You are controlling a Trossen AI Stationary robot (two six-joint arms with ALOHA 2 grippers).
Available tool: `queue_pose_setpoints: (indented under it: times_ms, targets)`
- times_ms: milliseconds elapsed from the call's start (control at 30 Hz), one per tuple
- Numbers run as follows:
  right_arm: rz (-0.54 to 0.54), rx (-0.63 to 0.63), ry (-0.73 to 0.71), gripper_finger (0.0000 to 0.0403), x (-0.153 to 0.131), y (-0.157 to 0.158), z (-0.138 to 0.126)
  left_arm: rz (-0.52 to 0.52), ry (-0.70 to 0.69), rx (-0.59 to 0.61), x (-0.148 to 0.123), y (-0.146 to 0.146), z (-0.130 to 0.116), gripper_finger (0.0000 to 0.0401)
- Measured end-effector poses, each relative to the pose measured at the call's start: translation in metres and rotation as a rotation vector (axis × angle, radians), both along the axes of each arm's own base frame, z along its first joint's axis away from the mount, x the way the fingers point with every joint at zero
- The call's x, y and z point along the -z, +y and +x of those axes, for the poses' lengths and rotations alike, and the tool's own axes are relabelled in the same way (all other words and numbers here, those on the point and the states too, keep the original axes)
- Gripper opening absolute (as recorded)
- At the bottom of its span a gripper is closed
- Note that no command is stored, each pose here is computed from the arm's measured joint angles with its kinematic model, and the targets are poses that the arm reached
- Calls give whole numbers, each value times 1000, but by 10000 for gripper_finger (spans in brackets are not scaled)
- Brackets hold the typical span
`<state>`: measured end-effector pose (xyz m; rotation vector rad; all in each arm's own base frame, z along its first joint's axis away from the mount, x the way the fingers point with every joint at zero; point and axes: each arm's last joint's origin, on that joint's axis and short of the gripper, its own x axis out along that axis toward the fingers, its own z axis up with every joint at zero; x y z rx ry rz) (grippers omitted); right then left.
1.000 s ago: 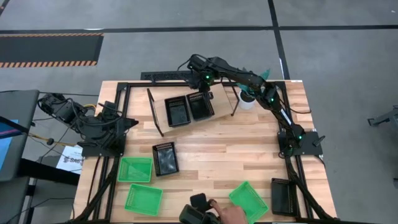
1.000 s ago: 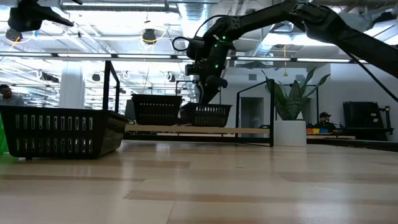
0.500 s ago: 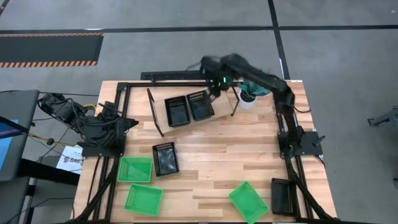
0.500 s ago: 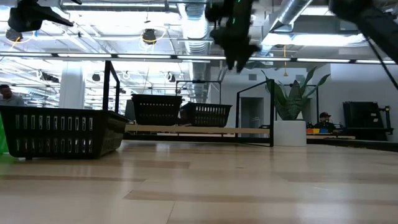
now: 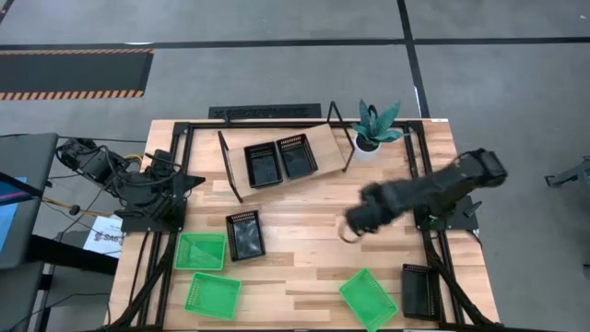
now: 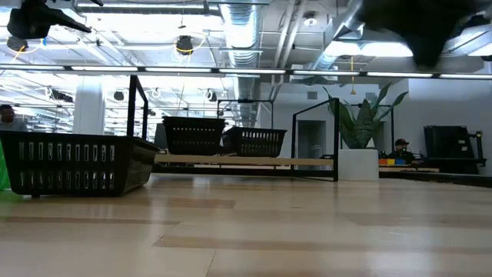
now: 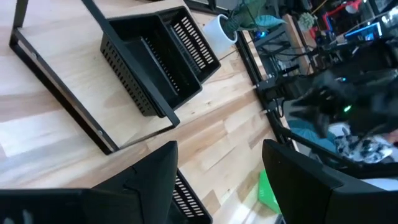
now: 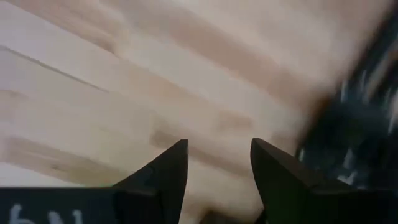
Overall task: Stack baskets on shelf by color
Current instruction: Stack the black basket on the right black basket
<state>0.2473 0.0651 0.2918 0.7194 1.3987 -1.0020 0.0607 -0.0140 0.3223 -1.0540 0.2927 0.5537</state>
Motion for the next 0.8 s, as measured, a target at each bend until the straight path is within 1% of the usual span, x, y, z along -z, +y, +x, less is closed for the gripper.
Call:
queue_pose_setpoints:
  times_ms: [67, 133, 233, 333, 433, 533, 633, 800]
  targets:
    - [48, 84, -1, 200, 15, 21, -24, -22, -3, -3, 0, 0, 0, 226]
    - [116, 143, 11, 201, 32, 44, -46, -34, 0, 2, 0, -1, 0, 226]
    - [215, 225, -27, 200, 52, 75, -67, -36, -1, 2, 0, -1, 0, 226]
    - [237, 300, -56, 199, 66, 97, -83, -38, -7, -9, 0, 0, 0, 226]
    - [265, 350, -58, 199, 75, 118, -92, -32, -10, -17, 0, 0, 0, 226]
    - [279, 344, 44, 198, 86, 131, -97, -17, -7, -11, 0, 0, 0, 226]
    - [270, 348, 76, 195, 100, 140, -92, 0, 1, 1, 0, 0, 0, 226]
    - [255, 363, 102, 192, 122, 147, -82, -15, 17, 37, 1, -1, 0, 226]
